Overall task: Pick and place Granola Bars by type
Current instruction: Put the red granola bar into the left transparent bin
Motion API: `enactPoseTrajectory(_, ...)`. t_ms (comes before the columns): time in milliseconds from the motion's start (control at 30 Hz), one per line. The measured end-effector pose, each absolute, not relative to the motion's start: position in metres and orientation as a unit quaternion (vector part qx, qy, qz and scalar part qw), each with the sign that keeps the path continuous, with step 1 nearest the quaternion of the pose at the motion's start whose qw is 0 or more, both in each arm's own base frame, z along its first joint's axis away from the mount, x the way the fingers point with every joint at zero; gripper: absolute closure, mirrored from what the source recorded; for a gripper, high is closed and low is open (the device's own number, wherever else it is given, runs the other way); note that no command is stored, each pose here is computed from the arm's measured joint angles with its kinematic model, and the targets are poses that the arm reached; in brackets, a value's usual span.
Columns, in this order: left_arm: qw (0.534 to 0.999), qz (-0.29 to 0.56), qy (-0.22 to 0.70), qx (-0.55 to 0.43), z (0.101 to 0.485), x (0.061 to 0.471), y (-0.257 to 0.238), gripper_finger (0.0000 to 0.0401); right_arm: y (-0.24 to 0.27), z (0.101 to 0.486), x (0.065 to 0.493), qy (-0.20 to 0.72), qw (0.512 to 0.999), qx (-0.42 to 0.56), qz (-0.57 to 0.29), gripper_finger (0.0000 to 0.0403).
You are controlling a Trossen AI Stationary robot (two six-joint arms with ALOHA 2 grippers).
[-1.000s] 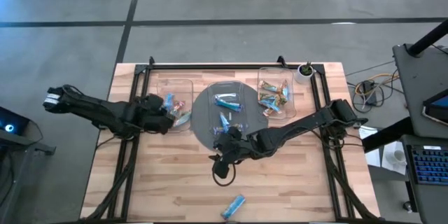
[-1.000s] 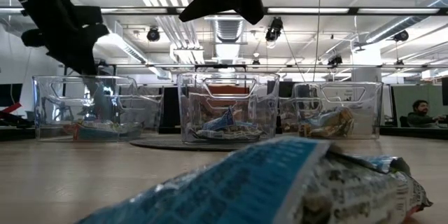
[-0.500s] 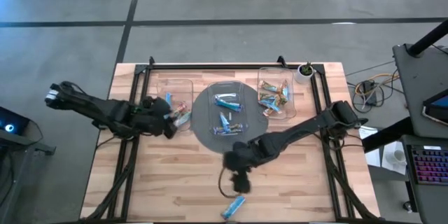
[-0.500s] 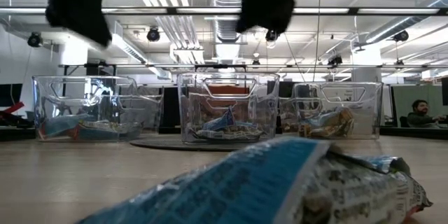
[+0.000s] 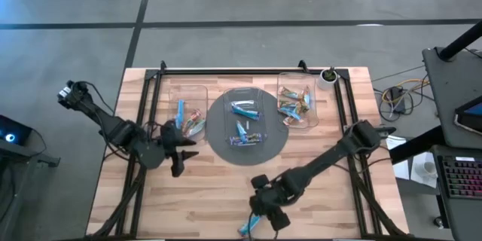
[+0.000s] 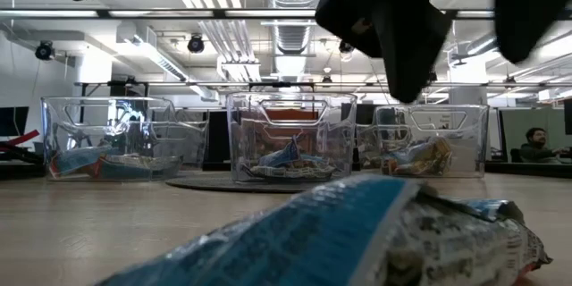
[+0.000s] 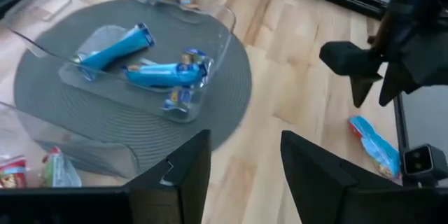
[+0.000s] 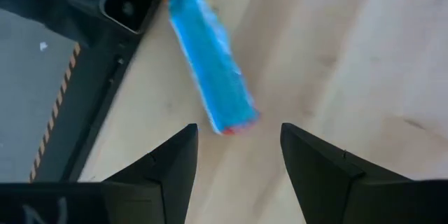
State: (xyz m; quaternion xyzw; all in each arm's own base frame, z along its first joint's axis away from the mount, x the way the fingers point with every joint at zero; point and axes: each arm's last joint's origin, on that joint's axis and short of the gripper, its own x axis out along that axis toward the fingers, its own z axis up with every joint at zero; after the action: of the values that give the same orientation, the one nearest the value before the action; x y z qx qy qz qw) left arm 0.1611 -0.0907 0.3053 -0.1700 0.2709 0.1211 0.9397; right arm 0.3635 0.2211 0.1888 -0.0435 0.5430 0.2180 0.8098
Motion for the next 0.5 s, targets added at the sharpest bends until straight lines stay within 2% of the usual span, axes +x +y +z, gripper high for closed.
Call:
enactPoseTrajectory(233, 0.933, 0.122, 0.288, -0.179, 0.295, 0.163, -0.100, 0.0245, 0.246, 0.175, 0.366, 0.540, 0.813, -0.040, 0.215, 0.0201)
enactPoseTrajectory(500, 0.929, 0.127, 0.294, -0.184, 0.289, 0.169, -0.106, 0.0245, 0.257, 0.172, 0.376, 0.519, 0.833, -0.065, 0.182, 0.0124)
